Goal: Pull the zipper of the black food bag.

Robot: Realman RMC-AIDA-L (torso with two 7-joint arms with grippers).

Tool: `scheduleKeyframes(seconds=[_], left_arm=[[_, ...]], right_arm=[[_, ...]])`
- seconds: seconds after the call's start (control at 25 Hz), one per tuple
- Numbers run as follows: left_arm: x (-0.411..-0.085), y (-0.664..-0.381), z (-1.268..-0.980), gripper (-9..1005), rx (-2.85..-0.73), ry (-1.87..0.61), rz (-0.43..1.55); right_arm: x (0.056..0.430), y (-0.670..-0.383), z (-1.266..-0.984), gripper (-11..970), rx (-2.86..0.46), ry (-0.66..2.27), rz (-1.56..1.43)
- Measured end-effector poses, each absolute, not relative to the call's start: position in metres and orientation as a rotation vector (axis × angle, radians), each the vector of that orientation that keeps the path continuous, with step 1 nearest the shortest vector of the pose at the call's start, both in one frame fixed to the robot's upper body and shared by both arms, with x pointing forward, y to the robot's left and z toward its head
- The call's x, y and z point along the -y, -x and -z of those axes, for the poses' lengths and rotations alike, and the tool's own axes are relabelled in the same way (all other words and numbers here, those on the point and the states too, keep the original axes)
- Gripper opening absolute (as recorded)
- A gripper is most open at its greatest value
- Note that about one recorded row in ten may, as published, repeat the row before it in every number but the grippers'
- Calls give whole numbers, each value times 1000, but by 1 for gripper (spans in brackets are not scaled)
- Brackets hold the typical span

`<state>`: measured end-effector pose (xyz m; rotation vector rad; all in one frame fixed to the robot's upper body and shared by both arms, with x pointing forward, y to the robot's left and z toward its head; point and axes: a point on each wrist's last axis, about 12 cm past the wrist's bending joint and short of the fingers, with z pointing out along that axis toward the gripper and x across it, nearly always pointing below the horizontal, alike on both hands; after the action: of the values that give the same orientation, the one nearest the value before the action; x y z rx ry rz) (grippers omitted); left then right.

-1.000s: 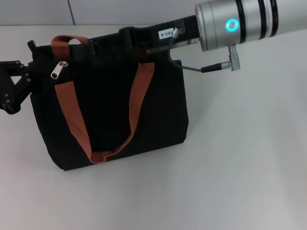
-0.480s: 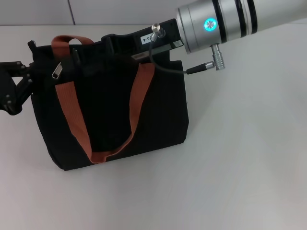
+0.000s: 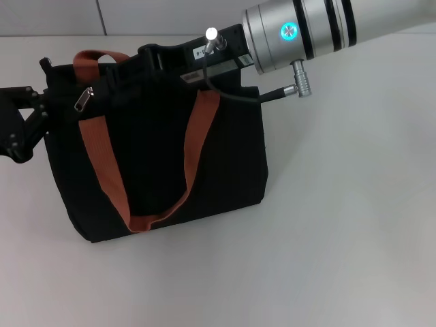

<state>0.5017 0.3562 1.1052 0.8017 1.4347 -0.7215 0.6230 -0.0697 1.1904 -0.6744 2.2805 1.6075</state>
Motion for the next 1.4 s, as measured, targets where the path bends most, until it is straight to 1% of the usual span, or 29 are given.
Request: scheduleKeyframes(seconds=[0.12, 0.56, 1.12, 1.4], left_arm=[[-356, -502, -1105, 64, -1433, -802, 723], [-349, -501, -1105, 68, -1408, -809, 737], [-342, -497, -1106, 74, -1349, -824, 764], [-340, -498, -1109, 76, -1328, -827, 774]], right_arm=[[68, -623, -1190, 403, -2285, 673, -1612], [63, -621, -1186, 378, -2293, 640, -1643], [59, -620, -1179, 377, -2333, 610, -1605], [57, -621, -1180, 380, -2332, 620, -1593]])
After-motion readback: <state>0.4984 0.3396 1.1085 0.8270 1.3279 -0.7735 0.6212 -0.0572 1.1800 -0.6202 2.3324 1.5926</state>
